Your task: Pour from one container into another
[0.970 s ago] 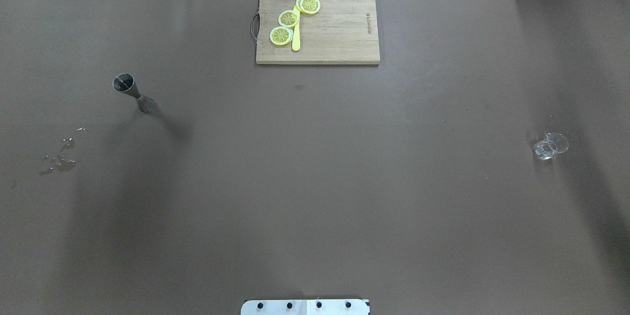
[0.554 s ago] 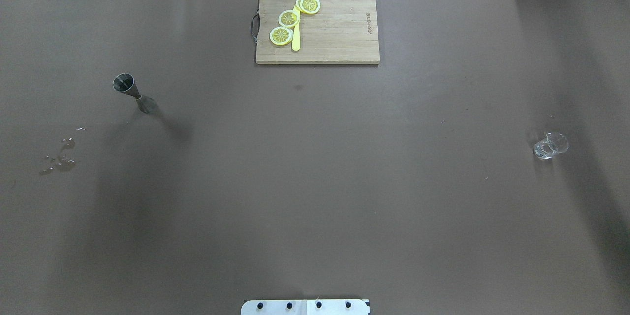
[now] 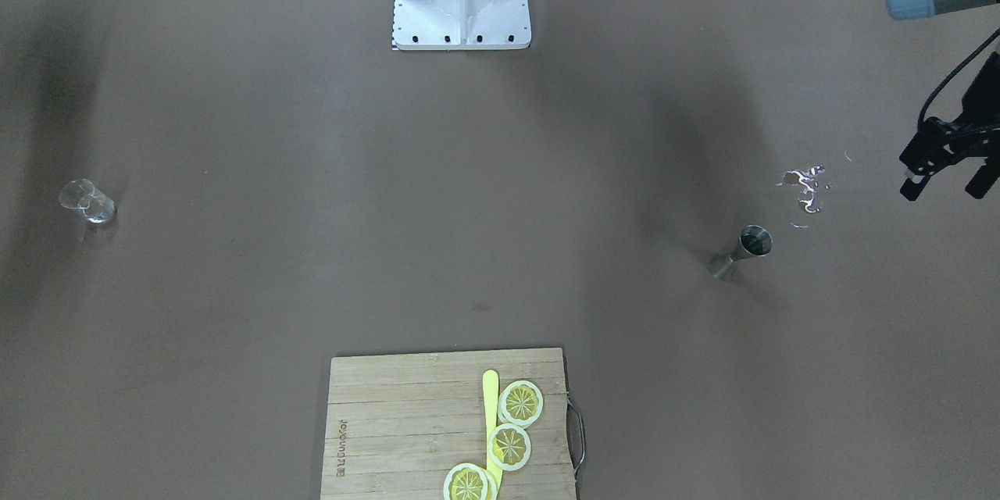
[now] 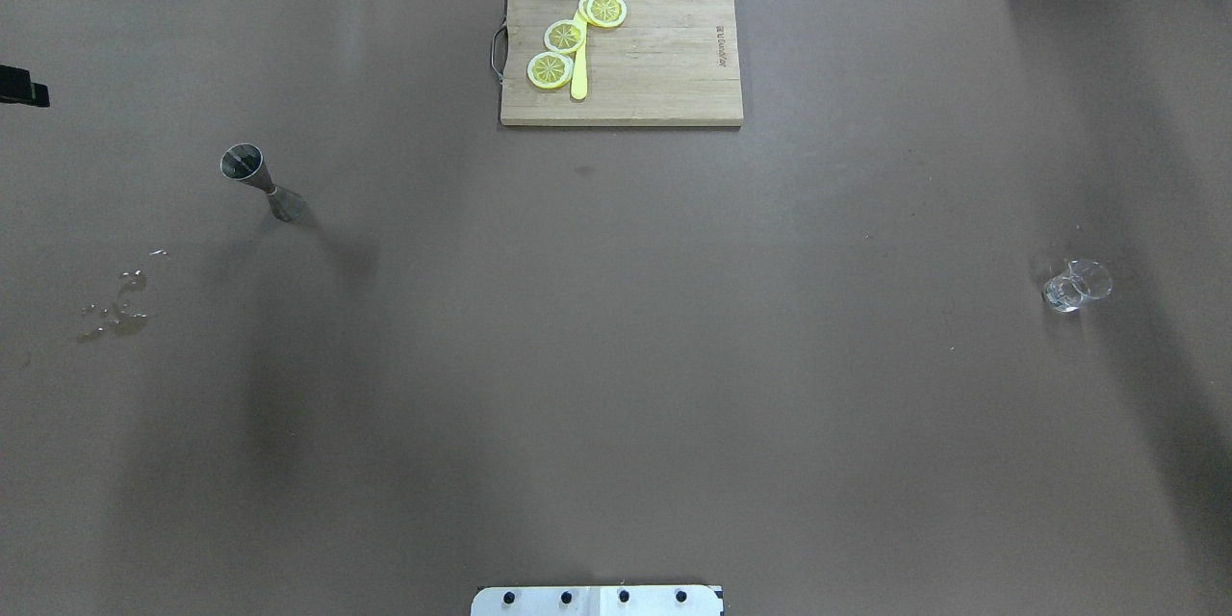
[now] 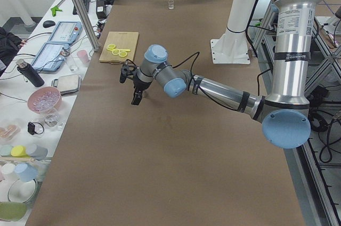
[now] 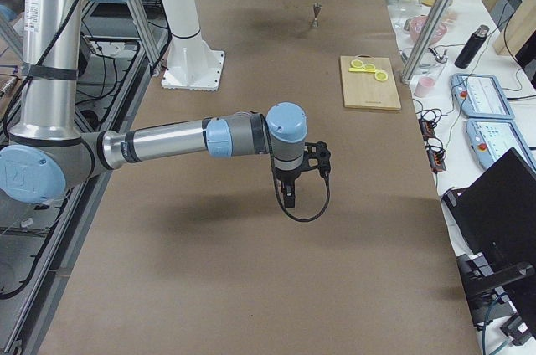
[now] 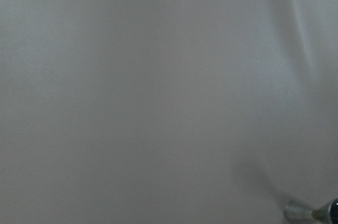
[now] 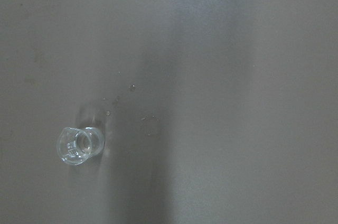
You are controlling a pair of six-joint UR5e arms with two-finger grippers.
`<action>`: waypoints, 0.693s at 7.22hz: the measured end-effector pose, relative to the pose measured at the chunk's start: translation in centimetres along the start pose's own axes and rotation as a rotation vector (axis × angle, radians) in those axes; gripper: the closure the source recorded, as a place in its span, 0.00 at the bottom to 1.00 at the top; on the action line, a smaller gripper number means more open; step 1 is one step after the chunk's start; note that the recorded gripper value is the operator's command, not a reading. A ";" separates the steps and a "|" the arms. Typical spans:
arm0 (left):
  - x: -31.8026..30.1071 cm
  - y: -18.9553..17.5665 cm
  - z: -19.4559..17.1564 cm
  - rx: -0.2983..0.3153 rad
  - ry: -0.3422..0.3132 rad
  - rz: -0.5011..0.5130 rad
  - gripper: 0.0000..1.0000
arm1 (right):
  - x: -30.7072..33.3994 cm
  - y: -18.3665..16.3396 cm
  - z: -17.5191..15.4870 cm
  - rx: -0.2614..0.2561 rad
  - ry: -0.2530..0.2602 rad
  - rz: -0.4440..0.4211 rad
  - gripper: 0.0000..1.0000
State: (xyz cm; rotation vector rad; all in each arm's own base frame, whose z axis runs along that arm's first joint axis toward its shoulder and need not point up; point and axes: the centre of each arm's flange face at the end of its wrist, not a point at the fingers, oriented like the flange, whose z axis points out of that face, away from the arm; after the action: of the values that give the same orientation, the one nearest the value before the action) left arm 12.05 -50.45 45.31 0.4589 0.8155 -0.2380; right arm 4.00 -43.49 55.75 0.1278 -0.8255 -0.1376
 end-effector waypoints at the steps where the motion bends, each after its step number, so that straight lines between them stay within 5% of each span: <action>1: 2.8 1.2 0.6 0.052 -0.002 -0.010 0.03 | -0.2 -0.1 0.1 -0.002 -0.005 -0.053 0.00; 5: 9.9 5.9 2.5 0.258 -0.064 -0.065 0.03 | -2.4 -0.8 1.7 -0.031 -0.050 -0.237 0.00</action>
State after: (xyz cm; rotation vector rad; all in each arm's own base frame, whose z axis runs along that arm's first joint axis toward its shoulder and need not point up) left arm 22.50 -46.78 41.23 0.6642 0.7407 -0.4194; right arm 1.10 -44.00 55.01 0.1940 -0.8560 -0.3776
